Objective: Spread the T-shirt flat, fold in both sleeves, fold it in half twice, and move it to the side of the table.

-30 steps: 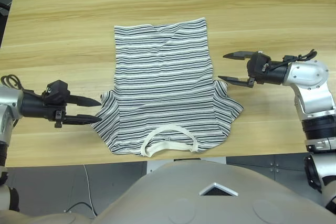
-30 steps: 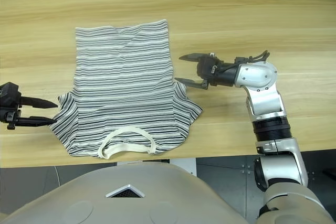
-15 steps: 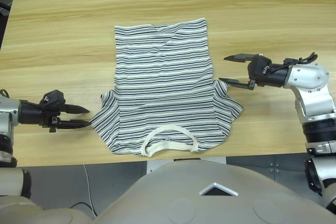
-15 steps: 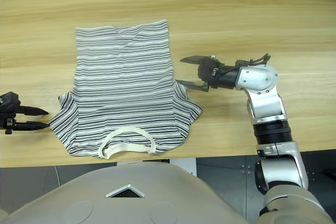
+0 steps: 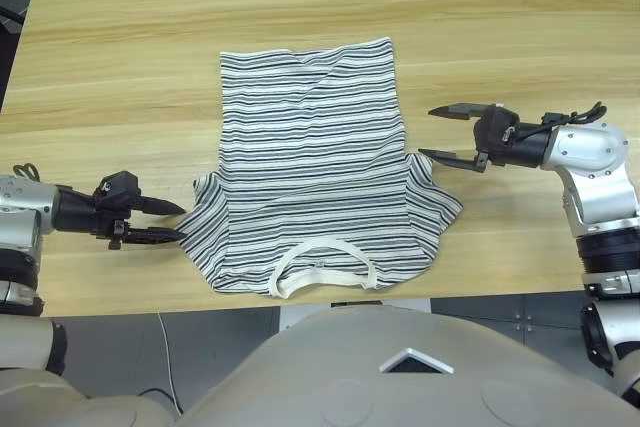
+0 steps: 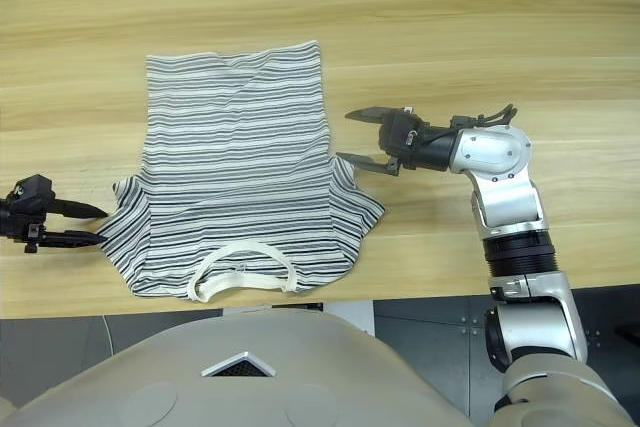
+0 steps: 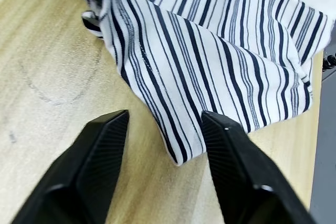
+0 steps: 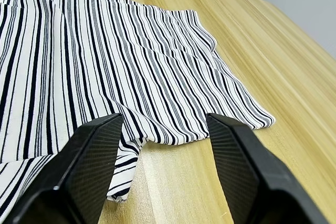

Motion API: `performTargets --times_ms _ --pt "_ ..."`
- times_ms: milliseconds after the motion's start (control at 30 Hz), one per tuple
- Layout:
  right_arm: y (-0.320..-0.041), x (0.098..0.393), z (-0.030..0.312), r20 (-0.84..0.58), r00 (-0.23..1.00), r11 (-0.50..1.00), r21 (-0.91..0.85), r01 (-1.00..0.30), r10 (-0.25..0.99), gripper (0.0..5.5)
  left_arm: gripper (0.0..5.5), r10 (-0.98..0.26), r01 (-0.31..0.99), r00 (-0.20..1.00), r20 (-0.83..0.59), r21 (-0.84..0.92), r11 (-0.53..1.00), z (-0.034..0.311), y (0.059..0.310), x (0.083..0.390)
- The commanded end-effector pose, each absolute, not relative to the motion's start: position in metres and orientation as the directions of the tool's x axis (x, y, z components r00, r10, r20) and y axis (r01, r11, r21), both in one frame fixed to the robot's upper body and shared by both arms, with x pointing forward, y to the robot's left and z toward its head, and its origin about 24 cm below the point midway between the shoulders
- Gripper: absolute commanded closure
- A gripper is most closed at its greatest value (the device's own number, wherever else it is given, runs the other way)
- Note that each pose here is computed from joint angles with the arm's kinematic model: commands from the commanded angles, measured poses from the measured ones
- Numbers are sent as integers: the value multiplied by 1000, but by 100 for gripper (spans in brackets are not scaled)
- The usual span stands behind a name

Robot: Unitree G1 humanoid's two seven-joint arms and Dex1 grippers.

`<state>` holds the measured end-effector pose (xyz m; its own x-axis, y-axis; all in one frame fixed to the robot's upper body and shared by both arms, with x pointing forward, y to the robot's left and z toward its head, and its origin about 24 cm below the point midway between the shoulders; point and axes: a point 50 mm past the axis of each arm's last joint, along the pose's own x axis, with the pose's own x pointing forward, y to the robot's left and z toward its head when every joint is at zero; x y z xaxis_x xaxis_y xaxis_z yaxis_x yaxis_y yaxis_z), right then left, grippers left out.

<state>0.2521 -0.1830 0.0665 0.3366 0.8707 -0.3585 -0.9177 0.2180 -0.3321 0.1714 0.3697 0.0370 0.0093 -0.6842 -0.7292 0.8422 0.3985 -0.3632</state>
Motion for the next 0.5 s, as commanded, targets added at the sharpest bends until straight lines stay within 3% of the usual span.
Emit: performTargets --times_ms 33,367,500 --pt "-185 255 70 -359 353 228 -347 -910 864 255 353 -671 780 -141 -728 -499 377 6 360 150" --pt "-184 255 69 -360 351 226 -346 -911 864 255 526 -706 779 -157 -691 -525 341 16 353 151" --pt "-184 255 68 -360 352 228 -344 -911 864 255 536 -714 779 -161 -681 -532 332 19 349 153"
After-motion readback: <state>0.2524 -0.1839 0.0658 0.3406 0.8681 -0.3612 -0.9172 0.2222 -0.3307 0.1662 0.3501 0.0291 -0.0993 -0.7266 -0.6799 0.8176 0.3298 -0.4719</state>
